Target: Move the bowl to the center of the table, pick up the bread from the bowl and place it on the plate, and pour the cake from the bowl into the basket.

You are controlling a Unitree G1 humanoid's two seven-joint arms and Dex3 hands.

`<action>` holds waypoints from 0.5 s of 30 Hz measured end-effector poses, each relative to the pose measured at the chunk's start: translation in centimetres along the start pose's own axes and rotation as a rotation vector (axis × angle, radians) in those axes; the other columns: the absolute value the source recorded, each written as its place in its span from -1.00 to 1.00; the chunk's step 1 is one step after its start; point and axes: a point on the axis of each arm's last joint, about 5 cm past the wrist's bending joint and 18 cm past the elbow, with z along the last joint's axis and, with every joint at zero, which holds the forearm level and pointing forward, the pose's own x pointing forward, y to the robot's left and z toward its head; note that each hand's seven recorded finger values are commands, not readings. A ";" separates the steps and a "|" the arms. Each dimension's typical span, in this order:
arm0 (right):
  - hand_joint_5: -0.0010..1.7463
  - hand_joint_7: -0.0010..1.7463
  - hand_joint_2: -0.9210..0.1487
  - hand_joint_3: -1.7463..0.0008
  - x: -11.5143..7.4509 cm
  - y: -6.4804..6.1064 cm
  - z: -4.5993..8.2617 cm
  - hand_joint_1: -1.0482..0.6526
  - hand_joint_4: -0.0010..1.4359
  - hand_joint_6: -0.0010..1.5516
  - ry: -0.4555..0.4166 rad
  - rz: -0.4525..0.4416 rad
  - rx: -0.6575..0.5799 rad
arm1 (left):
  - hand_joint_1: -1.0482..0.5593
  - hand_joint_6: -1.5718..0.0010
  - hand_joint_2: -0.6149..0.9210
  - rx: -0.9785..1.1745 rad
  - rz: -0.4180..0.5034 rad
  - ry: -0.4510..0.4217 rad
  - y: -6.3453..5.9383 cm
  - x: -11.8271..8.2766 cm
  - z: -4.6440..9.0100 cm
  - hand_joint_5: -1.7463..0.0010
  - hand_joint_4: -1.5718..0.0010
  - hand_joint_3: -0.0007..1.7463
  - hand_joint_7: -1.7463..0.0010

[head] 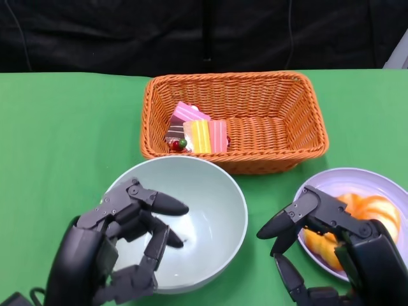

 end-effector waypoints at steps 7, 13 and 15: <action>0.77 0.48 0.09 -0.53 -0.5 0.3 -0.1 0.07 -0.17 -0.24 0.008 -0.009 0.022 | 0.21 0.03 0.33 -0.042 0.037 0.045 -0.4 -1.3 -0.5 -0.87 -0.03 0.52 -0.54; 0.77 0.49 0.12 -0.56 -0.7 0.5 -0.3 0.08 -0.16 -0.24 0.011 -0.008 0.028 | 0.21 0.00 0.34 -0.047 0.038 0.030 -0.4 -1.6 -0.6 -0.87 -0.06 0.51 -0.53; 0.82 0.52 0.12 -0.64 -0.8 0.5 -0.3 0.17 -0.02 -0.11 0.009 -0.009 0.026 | 0.25 -0.05 0.32 -0.044 0.039 0.020 -0.3 -1.6 -0.6 -0.93 -0.13 0.61 -0.64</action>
